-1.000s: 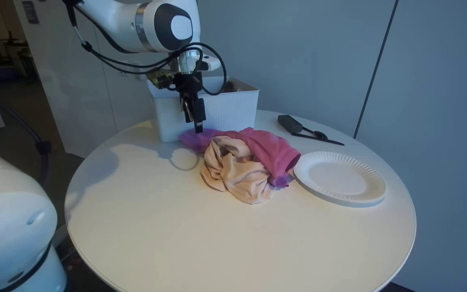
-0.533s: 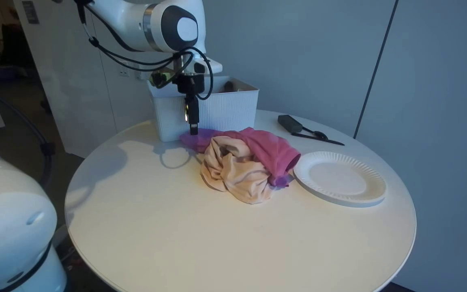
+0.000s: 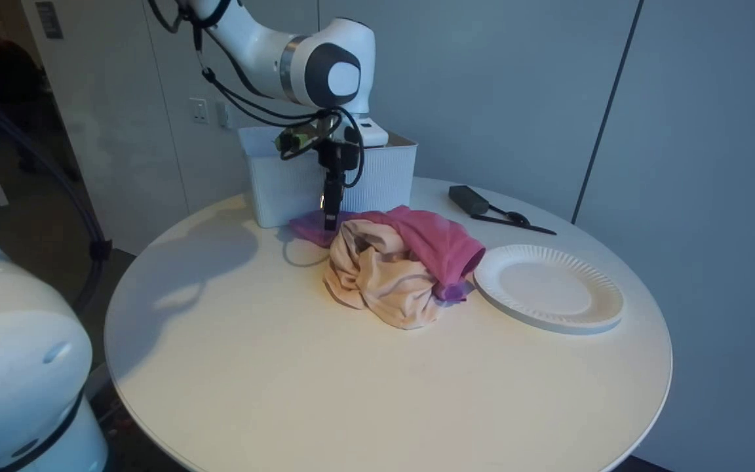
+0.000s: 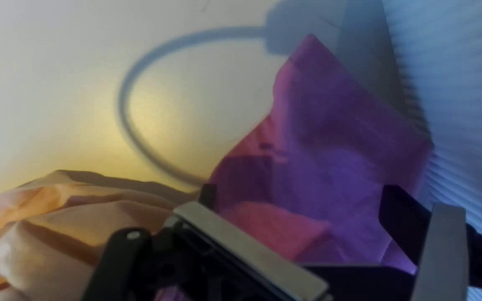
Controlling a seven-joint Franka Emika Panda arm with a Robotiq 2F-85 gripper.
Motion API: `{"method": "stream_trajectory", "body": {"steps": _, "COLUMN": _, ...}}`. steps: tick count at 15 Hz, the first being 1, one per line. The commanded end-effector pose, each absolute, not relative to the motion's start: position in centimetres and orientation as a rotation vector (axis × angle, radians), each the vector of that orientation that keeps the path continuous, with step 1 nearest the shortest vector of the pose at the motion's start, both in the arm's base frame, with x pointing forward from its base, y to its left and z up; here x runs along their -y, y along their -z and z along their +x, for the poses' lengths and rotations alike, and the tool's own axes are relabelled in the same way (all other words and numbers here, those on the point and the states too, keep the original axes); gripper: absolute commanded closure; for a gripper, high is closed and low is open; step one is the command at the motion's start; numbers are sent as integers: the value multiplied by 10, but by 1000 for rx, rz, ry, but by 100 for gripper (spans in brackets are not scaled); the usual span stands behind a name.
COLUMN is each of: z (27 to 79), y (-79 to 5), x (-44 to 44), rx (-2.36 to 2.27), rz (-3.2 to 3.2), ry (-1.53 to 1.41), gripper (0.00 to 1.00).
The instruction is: Put the pink towel and peach t-shirt in the storage container.
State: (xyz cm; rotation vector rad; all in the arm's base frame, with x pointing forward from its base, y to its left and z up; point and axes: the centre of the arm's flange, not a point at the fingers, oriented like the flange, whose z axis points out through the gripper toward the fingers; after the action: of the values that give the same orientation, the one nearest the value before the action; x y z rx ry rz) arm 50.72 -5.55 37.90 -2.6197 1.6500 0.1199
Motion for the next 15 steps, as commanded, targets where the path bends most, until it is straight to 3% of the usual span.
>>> {"method": "stream_trajectory", "body": {"steps": 1, "z": 544, "y": -357, "x": 64, "rx": -1718, "rz": -2525, "ry": -117, "gripper": 0}}
{"method": "stream_trajectory", "body": {"steps": 6, "z": 560, "y": -343, "x": 66, "rx": -1805, "rz": -2553, "ry": -159, "gripper": 0}}
{"method": "stream_trajectory", "body": {"steps": 7, "z": 561, "y": -344, "x": 67, "rx": -1827, "rz": -2552, "ry": -149, "gripper": 25}}
{"method": "stream_trajectory", "body": {"steps": 8, "z": 562, "y": -345, "x": 65, "rx": -1831, "rz": -2550, "ry": -138, "gripper": 25}}
{"method": "stream_trajectory", "body": {"steps": 15, "z": 569, "y": -356, "x": 64, "rx": -1855, "rz": -2539, "ry": -80, "gripper": 80}}
